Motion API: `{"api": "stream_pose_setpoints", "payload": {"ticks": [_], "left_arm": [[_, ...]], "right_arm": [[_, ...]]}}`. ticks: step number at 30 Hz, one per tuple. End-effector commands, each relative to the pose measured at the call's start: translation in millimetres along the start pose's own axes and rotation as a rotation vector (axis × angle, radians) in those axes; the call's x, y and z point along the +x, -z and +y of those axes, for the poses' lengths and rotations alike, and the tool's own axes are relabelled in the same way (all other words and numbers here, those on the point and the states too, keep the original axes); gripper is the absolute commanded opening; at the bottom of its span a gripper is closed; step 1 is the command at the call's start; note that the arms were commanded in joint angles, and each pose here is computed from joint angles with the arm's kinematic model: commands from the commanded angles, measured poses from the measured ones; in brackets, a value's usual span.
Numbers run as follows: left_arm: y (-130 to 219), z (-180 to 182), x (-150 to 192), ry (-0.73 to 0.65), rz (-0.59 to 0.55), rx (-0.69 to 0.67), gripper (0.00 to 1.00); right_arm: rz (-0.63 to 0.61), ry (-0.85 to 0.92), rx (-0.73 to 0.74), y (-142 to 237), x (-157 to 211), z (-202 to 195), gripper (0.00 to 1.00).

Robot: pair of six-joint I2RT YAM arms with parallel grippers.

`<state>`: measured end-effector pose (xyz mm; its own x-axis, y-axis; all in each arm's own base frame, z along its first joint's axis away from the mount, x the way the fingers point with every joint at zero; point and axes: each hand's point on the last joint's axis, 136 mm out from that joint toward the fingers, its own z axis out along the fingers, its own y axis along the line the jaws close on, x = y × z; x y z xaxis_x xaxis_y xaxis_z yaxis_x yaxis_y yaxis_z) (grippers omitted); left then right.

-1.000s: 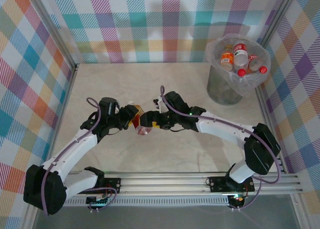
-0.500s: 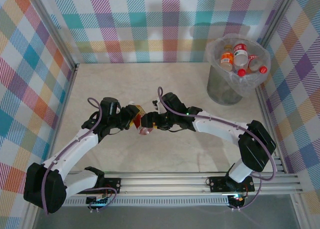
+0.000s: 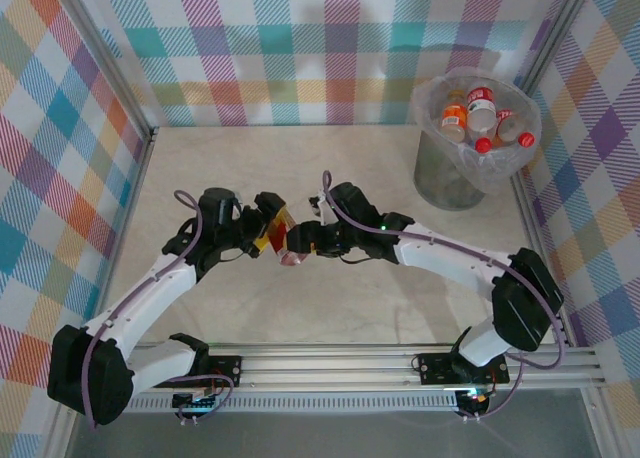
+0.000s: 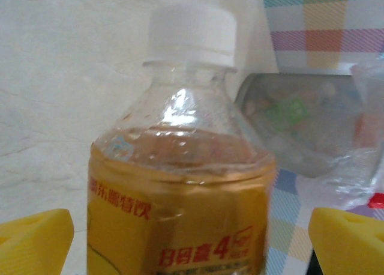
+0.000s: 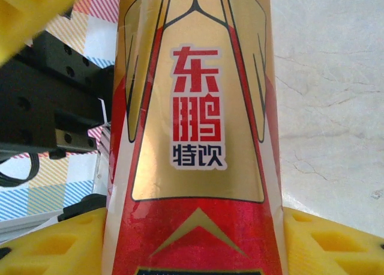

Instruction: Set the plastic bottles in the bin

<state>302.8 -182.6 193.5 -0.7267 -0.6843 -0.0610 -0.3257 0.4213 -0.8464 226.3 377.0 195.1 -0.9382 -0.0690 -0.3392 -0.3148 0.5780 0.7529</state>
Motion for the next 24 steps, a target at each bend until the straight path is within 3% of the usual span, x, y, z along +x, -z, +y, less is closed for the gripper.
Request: {"api": "stream_pose_setpoints", "payload": {"ticks": [1,5,12,16,24], "left_arm": [[16,-41,-3,-0.074,-0.011,0.091,1.0],[30,-68,-3,-0.219,-0.022,0.159,1.0],[62,-125,34,-0.647,0.093,0.393,1.0],[83,-137,49,-0.858,0.105,0.45,1.0],[109,-158,60,-1.151,0.051,0.523,1.0]], "right_arm": [[-0.049,0.027,0.015,25,-9,1,0.54],[-0.082,0.032,0.079,51,-12,-15,0.55],[-0.193,0.114,0.225,127,-31,-30,0.55],[-0.277,0.211,0.373,177,-48,-30,0.55],[-0.384,0.33,0.621,251,-92,-19,0.54]]}}
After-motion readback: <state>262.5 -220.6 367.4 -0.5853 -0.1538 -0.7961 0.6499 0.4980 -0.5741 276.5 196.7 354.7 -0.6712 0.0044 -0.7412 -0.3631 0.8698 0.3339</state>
